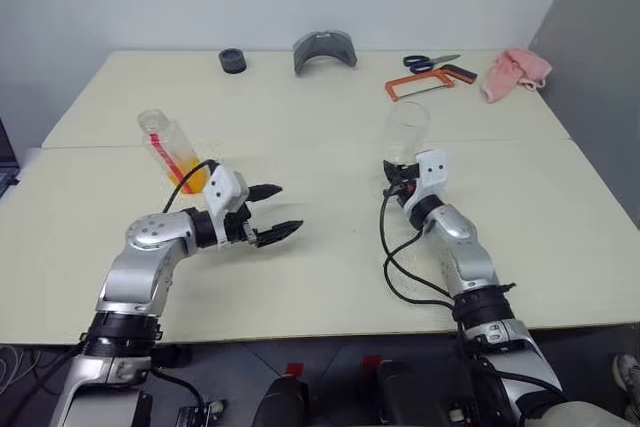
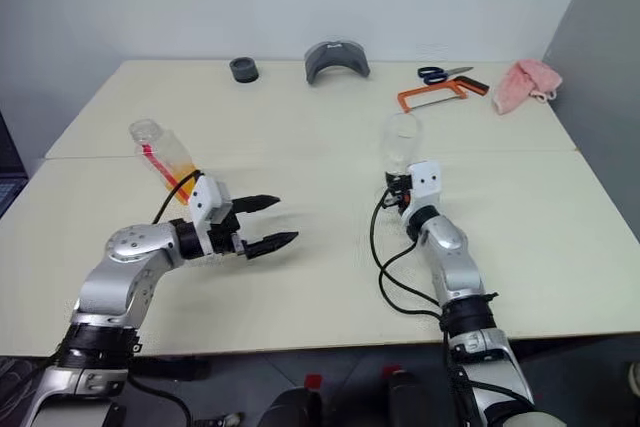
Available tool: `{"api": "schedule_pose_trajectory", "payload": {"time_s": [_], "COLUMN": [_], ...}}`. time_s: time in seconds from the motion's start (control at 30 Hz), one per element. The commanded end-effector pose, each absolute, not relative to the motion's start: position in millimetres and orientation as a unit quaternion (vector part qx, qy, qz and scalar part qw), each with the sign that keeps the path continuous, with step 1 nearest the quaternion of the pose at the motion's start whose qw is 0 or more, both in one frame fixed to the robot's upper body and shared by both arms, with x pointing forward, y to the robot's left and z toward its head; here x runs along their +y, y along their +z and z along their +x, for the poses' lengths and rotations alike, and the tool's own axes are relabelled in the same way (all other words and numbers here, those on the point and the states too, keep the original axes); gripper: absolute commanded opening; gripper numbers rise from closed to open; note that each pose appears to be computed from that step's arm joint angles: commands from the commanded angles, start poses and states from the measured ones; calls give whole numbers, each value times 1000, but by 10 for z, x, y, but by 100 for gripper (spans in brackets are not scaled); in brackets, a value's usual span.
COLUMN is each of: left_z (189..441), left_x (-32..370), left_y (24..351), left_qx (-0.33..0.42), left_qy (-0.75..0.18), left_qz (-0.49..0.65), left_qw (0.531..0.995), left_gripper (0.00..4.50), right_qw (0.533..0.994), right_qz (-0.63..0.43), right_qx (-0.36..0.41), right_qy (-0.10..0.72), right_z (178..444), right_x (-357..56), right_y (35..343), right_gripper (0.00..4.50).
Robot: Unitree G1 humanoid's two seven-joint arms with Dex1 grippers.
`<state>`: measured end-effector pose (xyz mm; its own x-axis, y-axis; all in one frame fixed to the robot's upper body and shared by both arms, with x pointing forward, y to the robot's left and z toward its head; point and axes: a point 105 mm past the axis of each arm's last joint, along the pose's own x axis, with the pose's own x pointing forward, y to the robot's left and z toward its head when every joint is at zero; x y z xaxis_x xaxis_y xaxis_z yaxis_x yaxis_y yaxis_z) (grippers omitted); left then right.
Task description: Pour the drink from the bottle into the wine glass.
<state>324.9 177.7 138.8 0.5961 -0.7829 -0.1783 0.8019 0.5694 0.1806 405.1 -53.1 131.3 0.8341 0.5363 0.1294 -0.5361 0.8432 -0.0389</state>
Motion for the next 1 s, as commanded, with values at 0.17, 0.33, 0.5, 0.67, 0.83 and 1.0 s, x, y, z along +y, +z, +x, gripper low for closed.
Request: {"api": "schedule_pose_trajectory", "payload": {"time_s": [0.17, 0.33, 0.5, 0.67, 0.83, 1.0], "left_z": [3103, 3047, 3022, 3013, 3028, 3045], "left_x": [1937, 1985, 2017, 2033, 2020, 1993], "left_y": [1576, 1614, 1653, 1682, 1717, 1737], "left_qx": [19, 18, 17, 18, 16, 8], "left_qy": [-407, -390, -381, -377, -381, -382], "left_qz": [135, 138, 139, 142, 144, 141], "left_qw": [903, 910, 914, 915, 913, 913], "left_gripper": [450, 450, 450, 450, 450, 450], "right_qw": [906, 891, 885, 885, 884, 881], "right_qz": [-22, -41, -51, -44, -37, -39], "right_qx": [-111, -96, -91, -87, -90, -93], "right_qy": [408, 441, 455, 455, 457, 463], "right_z": [4015, 3966, 3932, 3931, 3929, 3904], "right_x": [255, 415, 462, 463, 472, 473], "right_y": [1597, 1451, 1367, 1342, 1374, 1368], "right_gripper": [25, 25, 25, 97, 267, 448]}}
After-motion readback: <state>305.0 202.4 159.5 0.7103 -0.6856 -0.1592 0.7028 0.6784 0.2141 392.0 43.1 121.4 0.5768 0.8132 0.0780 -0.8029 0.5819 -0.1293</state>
